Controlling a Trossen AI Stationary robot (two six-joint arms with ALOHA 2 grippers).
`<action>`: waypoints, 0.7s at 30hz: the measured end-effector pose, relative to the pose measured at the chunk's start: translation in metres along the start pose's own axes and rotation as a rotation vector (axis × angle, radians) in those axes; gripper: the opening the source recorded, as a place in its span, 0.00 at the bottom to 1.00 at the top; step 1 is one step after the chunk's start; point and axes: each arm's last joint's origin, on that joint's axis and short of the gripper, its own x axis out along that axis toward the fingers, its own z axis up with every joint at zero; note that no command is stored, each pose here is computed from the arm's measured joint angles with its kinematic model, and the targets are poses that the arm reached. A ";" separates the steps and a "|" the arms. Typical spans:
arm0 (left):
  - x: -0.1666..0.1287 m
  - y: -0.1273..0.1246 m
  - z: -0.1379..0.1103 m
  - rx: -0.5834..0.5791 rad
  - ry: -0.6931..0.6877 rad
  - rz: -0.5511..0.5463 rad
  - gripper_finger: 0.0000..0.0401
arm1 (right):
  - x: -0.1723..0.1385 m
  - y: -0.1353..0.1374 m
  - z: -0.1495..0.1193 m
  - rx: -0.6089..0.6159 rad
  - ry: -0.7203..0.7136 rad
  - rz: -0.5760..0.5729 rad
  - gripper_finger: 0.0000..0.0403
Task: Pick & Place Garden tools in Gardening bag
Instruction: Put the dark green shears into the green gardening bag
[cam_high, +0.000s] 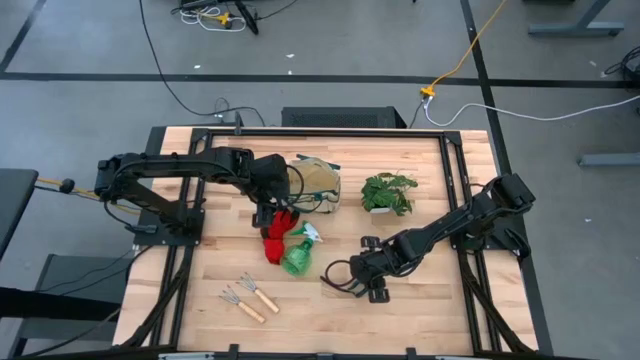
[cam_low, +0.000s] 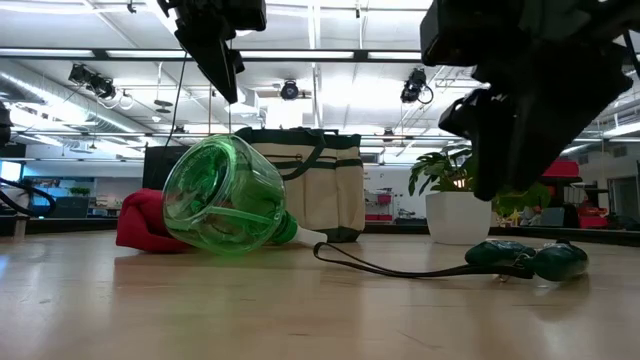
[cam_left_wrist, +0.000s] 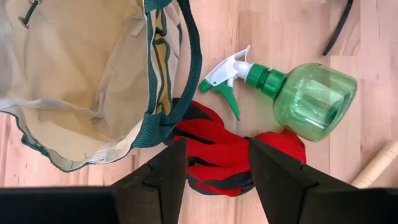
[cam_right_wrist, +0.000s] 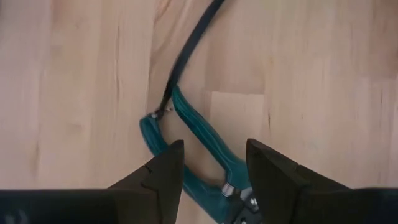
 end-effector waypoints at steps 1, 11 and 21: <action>0.000 0.000 0.000 0.000 0.000 0.001 0.44 | 0.000 0.000 -0.001 -0.006 0.003 -0.001 0.43; 0.000 0.000 0.000 0.000 0.000 0.001 0.44 | 0.003 0.001 0.001 -0.046 -0.010 0.001 0.43; 0.000 0.000 0.000 0.000 0.000 0.001 0.44 | 0.018 0.001 0.002 -0.085 -0.009 0.003 0.43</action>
